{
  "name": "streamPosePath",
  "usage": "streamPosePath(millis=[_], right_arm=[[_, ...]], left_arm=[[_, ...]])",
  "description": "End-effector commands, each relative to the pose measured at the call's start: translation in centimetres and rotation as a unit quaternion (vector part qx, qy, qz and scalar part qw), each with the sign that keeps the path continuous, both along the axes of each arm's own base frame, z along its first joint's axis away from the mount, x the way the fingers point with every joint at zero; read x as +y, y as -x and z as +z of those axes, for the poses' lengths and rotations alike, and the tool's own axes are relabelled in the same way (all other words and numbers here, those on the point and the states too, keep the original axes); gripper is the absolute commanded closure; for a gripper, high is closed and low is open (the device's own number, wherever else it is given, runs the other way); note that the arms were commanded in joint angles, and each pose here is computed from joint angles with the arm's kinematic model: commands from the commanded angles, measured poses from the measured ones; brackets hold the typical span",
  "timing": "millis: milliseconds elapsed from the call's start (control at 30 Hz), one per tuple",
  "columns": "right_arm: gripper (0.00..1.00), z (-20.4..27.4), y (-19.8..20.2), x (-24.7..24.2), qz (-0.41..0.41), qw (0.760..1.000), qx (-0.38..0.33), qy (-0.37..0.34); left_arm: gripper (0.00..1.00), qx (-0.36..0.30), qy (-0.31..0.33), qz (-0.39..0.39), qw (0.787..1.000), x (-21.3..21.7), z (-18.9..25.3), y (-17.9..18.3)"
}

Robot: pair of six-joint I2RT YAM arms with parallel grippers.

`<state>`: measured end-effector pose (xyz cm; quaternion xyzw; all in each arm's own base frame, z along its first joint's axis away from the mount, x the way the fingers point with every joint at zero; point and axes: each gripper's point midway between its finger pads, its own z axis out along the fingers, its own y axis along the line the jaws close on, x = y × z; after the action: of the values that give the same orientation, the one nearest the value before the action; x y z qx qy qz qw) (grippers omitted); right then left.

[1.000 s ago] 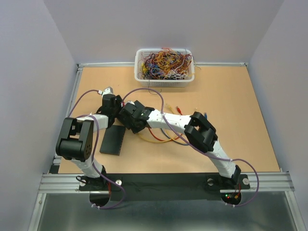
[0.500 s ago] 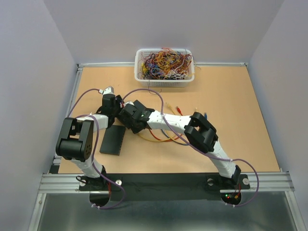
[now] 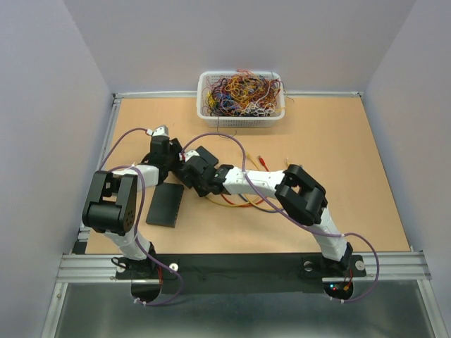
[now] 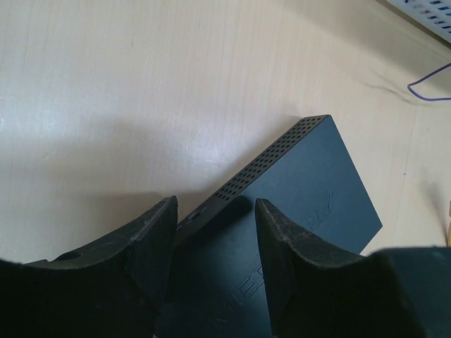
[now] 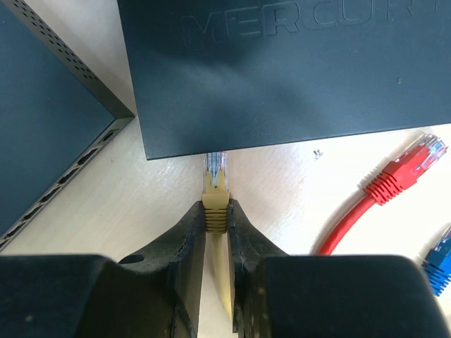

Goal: Insert the plug into the switch port

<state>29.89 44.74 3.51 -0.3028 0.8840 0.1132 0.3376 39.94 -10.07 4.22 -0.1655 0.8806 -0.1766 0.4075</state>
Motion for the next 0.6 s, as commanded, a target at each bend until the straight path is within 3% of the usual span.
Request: streamPosePath(millis=[0,567], right_arm=[[1.00,6.9,-2.8,3.7,0.003,0.991,-0.083,-0.104],[1.00,8.8,-1.5,5.1,0.022,0.986,-0.086,-0.139]], left_arm=[[0.43,0.030,0.017,-0.042,0.999,-2.2,-0.3,1.3],[0.43,0.032,0.011,-0.042,0.999,-2.4,-0.4,1.4]])
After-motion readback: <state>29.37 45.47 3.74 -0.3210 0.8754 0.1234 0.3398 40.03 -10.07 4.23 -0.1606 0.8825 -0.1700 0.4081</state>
